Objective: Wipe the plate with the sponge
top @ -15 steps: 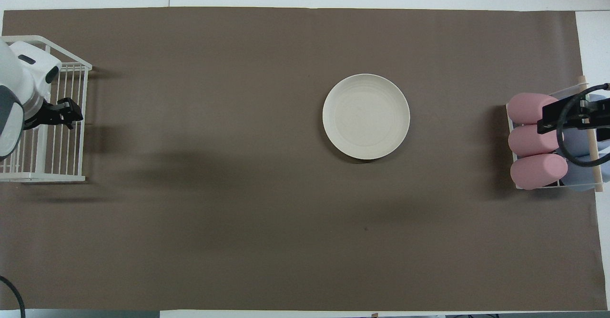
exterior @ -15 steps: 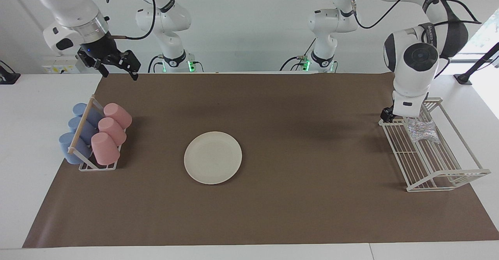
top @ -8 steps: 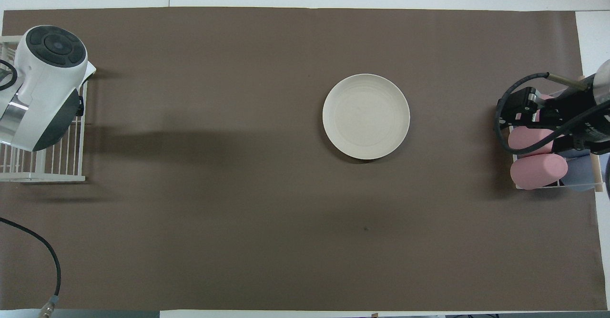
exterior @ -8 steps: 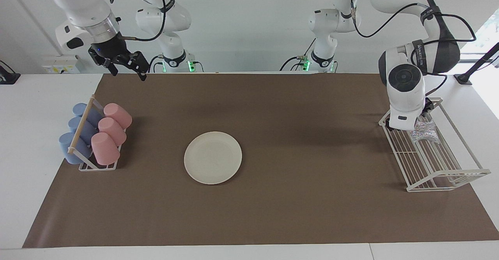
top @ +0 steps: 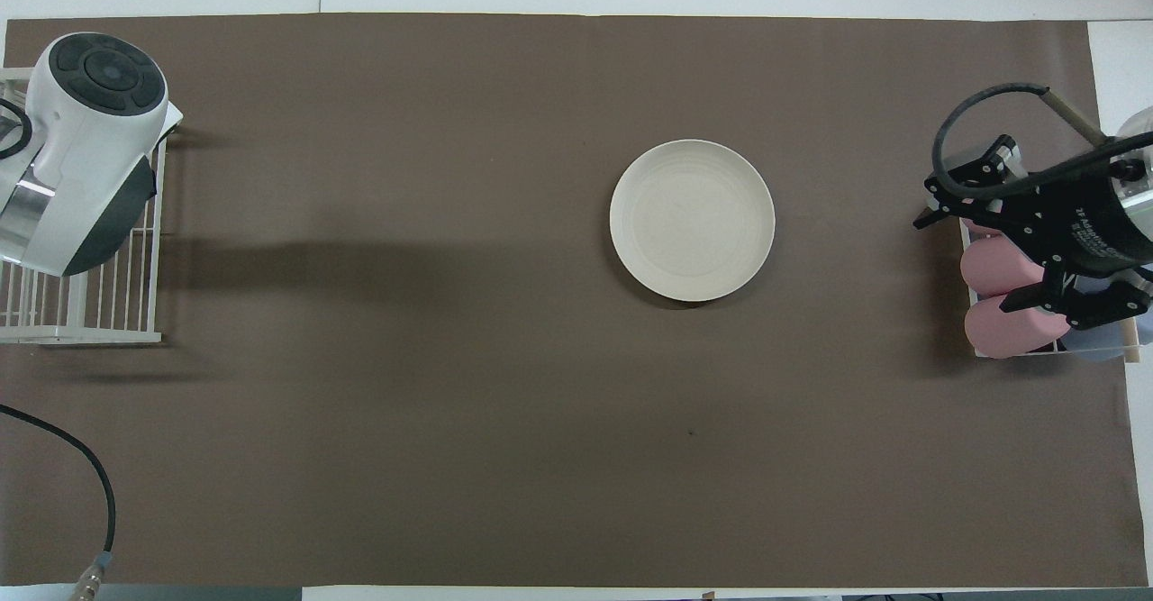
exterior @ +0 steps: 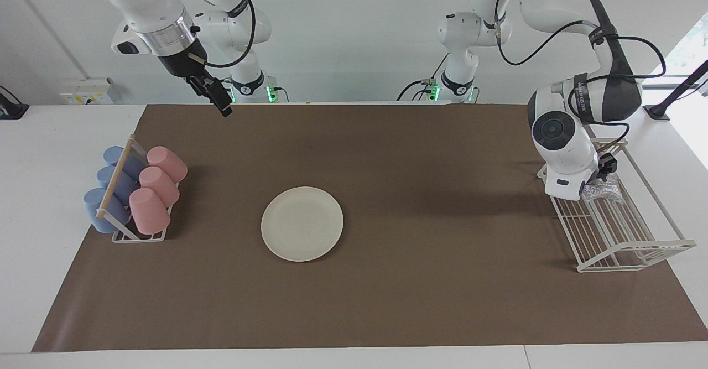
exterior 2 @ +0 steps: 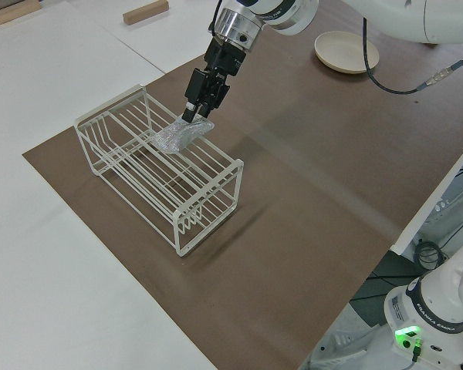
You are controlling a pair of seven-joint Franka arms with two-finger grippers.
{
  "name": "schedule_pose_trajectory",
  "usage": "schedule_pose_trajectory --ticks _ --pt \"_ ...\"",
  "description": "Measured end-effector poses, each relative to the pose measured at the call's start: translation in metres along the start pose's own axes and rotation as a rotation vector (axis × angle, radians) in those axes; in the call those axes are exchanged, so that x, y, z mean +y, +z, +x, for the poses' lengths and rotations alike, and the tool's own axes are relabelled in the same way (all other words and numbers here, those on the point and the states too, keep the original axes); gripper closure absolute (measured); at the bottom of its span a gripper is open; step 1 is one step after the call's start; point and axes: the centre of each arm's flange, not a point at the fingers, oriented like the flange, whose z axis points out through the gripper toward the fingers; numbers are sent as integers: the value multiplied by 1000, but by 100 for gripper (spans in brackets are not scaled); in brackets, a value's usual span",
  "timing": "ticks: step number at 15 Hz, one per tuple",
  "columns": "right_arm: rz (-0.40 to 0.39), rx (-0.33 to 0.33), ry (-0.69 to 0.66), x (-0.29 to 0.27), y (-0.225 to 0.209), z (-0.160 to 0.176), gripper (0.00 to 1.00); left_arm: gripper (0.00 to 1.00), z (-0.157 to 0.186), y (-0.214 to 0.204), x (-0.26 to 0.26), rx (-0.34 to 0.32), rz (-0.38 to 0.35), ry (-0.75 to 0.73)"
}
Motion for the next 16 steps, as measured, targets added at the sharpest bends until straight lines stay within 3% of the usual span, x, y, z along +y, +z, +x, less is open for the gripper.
schedule_pose_trajectory --ticks 3,5,12,16 --pt "5 -16 184 -7 1 -12 0 77 0 -1 2 0 2 3" --pt "8 -25 224 -9 1 -15 0 97 -1 -1 2 -1 2 3" --pt "4 -29 152 -6 3 -11 0 97 6 -19 -19 -11 0 -37" --pt "4 -30 175 -4 3 -8 0 97 2 -74 -62 -132 -165 -118"
